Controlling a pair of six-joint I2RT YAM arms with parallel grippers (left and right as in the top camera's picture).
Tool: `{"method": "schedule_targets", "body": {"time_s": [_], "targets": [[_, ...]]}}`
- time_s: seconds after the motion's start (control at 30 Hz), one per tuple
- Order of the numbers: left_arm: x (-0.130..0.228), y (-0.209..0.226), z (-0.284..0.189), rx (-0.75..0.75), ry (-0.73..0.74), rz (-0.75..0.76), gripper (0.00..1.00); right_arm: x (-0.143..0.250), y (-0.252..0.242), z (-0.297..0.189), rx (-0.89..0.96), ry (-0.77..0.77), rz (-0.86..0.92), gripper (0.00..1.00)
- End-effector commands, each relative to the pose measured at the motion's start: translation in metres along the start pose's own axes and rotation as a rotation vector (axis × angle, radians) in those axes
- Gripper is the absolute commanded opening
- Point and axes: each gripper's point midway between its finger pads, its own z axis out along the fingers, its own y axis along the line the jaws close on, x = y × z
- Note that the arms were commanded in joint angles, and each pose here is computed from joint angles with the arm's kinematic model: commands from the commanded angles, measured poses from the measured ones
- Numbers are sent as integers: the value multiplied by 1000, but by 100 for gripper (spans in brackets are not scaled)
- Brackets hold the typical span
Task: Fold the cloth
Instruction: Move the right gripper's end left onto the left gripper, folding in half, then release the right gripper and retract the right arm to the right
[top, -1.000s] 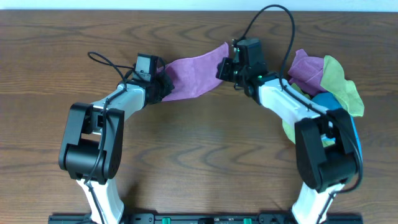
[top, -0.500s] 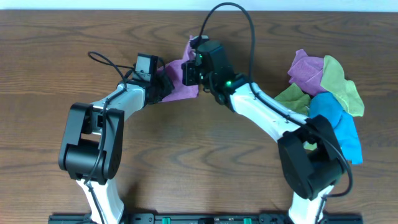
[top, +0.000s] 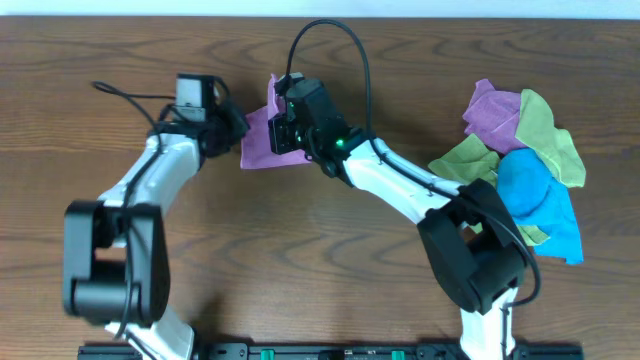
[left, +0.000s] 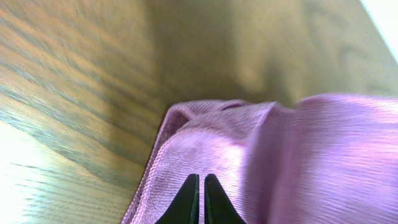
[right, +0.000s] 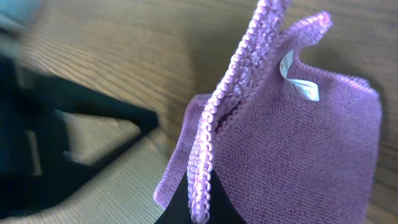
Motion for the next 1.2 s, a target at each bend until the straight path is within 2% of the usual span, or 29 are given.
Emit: {"method": "schedule_targets", "body": {"time_s": [0.0,0.2,0.3,0.37,0.4,0.5,0.6,0.63,0.7,0.8,0.83,0.87,0.9,0.93,1.0,1.03,1.17], "targets": [[-18,-8,-27,22,-65,33,6,10,6,13,-6,22,-29,1],[-36,-6,-60,22,-136,34,6,26,16,22,-16,52,-51,4],[-40,-2,-66,11,-146,27,6,31,25,23,-35,60,-72,16],[-41,1,-68,5,-147,23,6,36,39,23,-90,78,-95,40],[-41,3,-69,1,-145,20,6,38,50,22,-145,86,-120,46],[-41,5,-69,-5,-142,19,6,36,77,15,-290,90,-143,49],[-42,8,-70,-9,-144,12,7,27,78,11,-291,73,-143,48],[-43,9,-70,-10,-146,9,12,20,74,8,-279,55,-140,49],[-43,11,-71,-12,-144,5,22,6,65,2,-243,20,-133,57],[-40,14,-72,-18,-128,-4,37,-22,46,-15,-182,-38,-128,59],[-38,15,-73,-21,-119,-6,47,-30,37,-24,-165,-45,-125,64],[-35,14,-74,-18,-108,-8,57,-33,30,-31,-149,-40,-121,74],[-33,13,-74,-10,-95,-9,66,-37,22,-40,-130,-32,-114,89],[-31,12,-75,-3,-85,-9,74,-38,14,-48,-112,-19,-113,99],[-24,10,-75,10,-55,-13,92,-39,-2,-69,-68,16,-124,99],[-20,9,-75,21,-34,-17,98,-39,-10,-83,-46,36,-140,99],[-8,9,-75,31,22,-40,95,-32,-34,-126,49,103,-190,99]]}}
